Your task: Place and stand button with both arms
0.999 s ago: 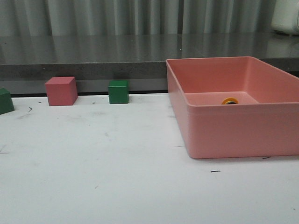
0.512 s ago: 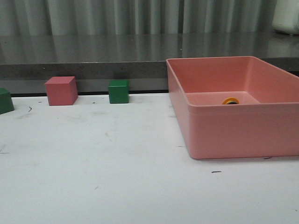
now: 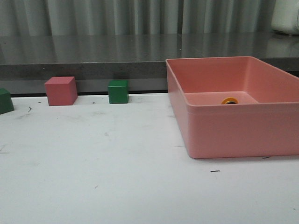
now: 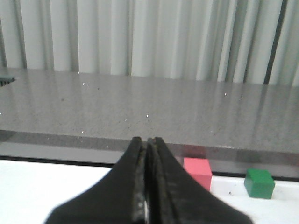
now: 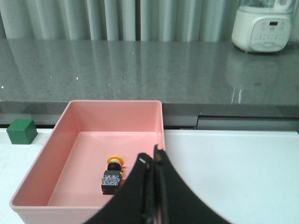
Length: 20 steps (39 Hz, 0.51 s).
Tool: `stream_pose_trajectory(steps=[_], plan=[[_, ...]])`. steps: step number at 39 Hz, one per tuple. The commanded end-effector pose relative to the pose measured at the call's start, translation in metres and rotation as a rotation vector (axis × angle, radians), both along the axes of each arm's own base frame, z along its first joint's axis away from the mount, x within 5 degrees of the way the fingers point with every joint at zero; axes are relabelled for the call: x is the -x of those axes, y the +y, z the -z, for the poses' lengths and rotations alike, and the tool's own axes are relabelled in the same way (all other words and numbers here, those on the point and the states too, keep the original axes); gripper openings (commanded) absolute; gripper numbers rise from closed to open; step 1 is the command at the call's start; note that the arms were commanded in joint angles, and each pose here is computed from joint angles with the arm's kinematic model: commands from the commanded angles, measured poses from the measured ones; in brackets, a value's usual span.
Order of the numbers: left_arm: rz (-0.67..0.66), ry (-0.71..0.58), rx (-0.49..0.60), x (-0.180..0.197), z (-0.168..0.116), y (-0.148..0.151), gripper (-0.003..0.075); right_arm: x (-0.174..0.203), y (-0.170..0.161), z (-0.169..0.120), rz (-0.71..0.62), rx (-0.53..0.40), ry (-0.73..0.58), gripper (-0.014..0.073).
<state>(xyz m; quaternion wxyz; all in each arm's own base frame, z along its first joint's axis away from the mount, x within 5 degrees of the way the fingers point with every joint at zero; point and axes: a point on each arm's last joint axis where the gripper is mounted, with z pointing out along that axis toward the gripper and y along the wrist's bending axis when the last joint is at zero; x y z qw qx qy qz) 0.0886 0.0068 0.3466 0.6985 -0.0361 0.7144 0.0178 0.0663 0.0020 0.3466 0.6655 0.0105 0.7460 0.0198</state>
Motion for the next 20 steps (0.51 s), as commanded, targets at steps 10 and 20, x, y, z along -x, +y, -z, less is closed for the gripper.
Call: stream_pose_trajectory(steps=[10, 20], plan=[[0.005, -0.044, -0.011, -0.0072, -0.0149, -0.0001, -0.0020, -0.0084, -0.0006, -0.0234, 0.006, 0.006, -0.030, -0.0066], [0.005, -0.044, -0.011, -0.0072, -0.0149, -0.0001, 0.0115, -0.0084, -0.0007, -0.0235, 0.006, 0.006, -0.031, 0.0011]])
